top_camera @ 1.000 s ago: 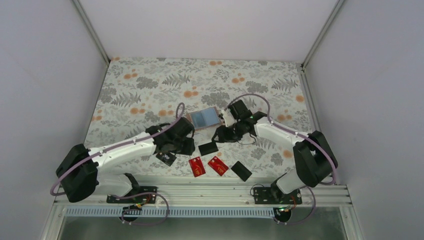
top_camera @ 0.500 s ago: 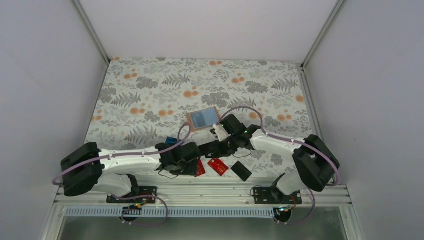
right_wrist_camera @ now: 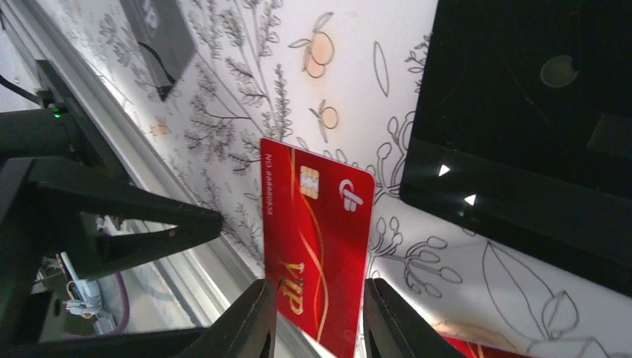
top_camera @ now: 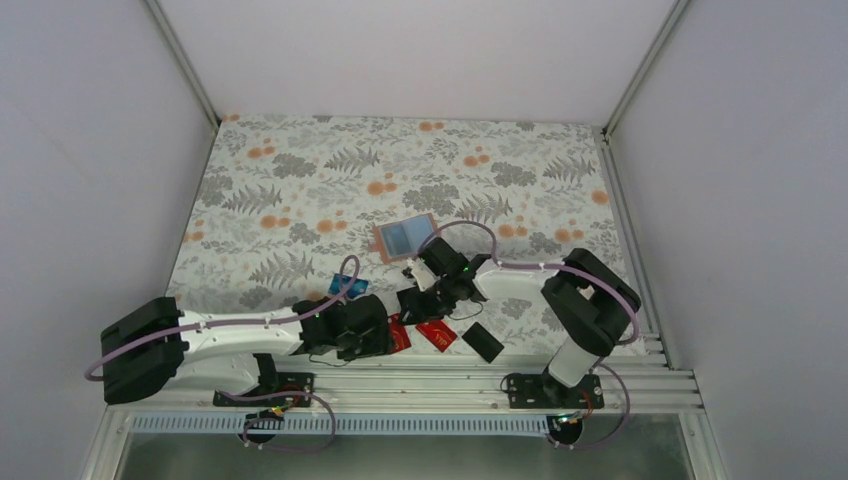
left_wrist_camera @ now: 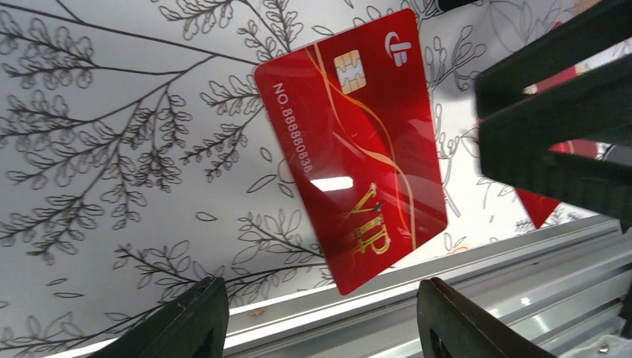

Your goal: Put the credit cards into the card holder

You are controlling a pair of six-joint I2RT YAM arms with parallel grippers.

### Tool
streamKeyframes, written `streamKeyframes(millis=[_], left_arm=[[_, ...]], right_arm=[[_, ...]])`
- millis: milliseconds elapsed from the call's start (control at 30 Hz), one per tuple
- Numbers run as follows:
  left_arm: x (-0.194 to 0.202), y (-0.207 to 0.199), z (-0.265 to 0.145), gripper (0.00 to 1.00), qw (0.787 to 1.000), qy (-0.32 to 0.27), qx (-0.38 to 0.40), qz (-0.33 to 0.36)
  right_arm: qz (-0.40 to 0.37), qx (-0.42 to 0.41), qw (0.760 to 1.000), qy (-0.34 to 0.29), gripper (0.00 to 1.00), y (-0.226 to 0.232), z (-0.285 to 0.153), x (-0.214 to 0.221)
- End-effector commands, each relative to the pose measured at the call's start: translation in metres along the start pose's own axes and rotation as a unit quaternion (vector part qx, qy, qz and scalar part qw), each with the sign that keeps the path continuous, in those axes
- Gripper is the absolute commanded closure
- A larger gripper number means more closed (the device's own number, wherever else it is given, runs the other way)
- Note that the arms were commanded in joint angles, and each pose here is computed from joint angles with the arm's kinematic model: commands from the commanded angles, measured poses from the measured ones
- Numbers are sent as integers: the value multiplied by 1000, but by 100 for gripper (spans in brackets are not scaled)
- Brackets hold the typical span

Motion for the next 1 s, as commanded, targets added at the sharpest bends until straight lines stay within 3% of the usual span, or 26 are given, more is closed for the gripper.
streamKeyframes(millis=[0, 500, 967], left_arm=[[5, 3, 8, 36, 999, 18, 11, -25], [19, 12, 10, 38, 995, 37, -26, -90], [16, 2, 23, 50, 992, -14, 49, -118]], right_arm=[[-11, 3, 1000, 1, 68, 2, 15, -5], [-11, 28, 999, 33, 70, -1, 38, 4], [-9, 37, 998, 43, 70, -2, 37, 12]])
Point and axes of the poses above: each gripper's point midway between its finger pads, its own z axis out along the fingers, its own y axis along the line the jaws close on, x = y × z, the point moved 10 cm from there along -z, back along the fingers, and after that the axes turned 6 degrees about z, right-handed, at the moved point
